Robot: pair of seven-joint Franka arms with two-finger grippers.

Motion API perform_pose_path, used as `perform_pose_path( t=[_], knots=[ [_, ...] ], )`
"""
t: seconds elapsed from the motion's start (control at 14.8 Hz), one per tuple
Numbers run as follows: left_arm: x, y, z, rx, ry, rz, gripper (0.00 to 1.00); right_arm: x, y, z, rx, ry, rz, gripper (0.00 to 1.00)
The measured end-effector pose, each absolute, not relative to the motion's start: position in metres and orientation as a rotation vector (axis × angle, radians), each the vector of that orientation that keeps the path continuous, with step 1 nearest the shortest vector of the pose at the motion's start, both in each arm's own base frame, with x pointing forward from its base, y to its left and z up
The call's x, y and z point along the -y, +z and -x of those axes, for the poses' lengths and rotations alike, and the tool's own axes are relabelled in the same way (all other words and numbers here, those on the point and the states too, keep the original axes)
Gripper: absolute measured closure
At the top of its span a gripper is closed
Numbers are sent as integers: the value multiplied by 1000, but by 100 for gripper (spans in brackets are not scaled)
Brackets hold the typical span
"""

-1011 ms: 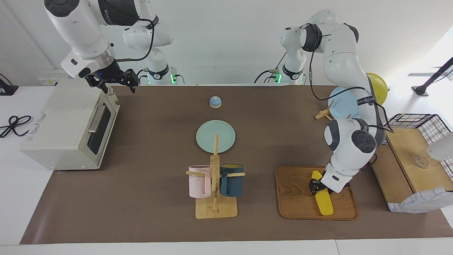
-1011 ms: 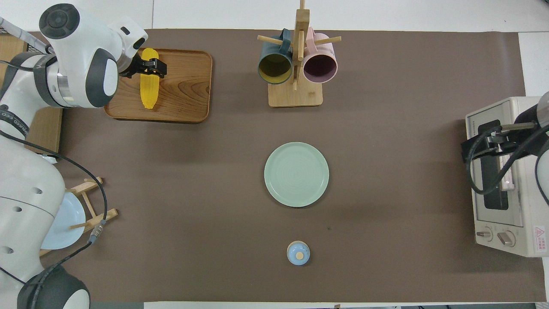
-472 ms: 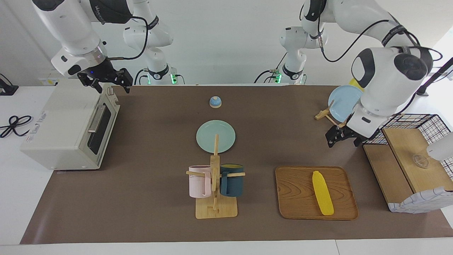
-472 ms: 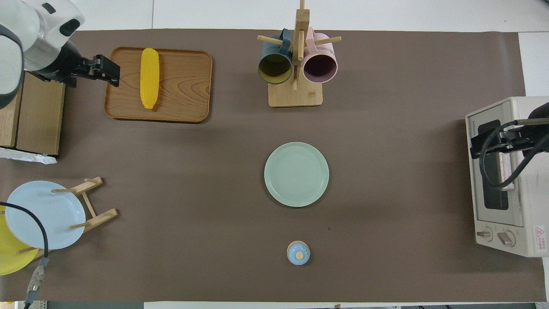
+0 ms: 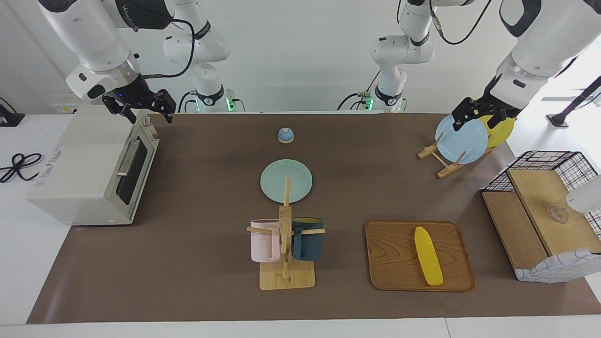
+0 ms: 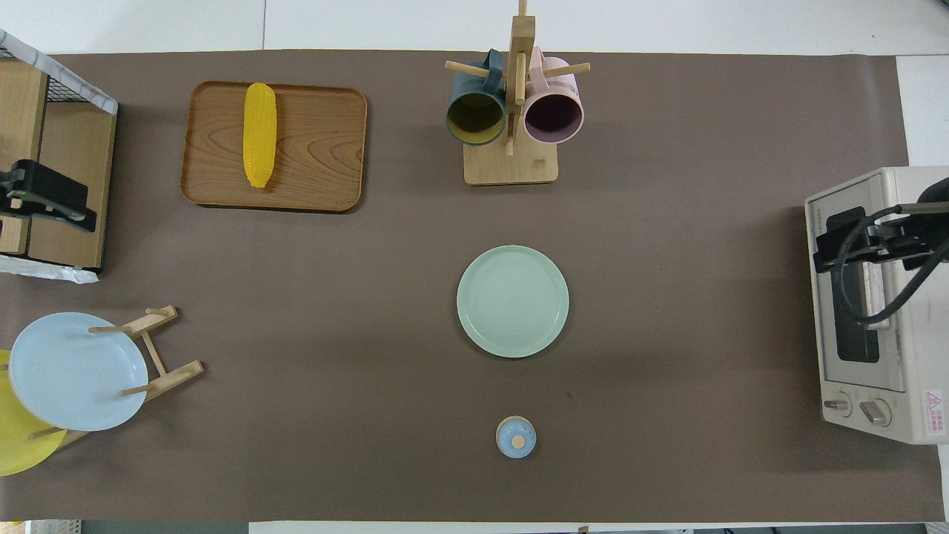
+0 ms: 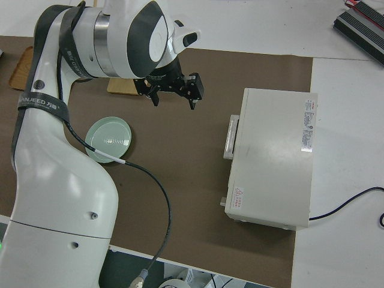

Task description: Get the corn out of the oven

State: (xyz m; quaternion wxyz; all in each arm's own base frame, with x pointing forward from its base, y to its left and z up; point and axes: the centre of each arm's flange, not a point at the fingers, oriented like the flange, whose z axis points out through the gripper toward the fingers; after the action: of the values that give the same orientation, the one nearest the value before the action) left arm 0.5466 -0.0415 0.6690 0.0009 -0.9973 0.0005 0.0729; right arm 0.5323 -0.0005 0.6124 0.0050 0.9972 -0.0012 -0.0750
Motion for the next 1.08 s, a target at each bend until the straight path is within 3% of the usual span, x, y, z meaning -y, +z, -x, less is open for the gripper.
perform_pose_path(
  t=[0.27,0.61,1.08],
  knots=[
    [41,683,-507,-3,204,3135,0,2,613,-534,7,-219,-3124,0],
    [41,632,-508,7,101,3147,0,2,613,-534,8,-220,-3124,0],
    [41,633,-514,9,58,3151,0,2,613,-534,8,-219,-3124,0]
  ],
)
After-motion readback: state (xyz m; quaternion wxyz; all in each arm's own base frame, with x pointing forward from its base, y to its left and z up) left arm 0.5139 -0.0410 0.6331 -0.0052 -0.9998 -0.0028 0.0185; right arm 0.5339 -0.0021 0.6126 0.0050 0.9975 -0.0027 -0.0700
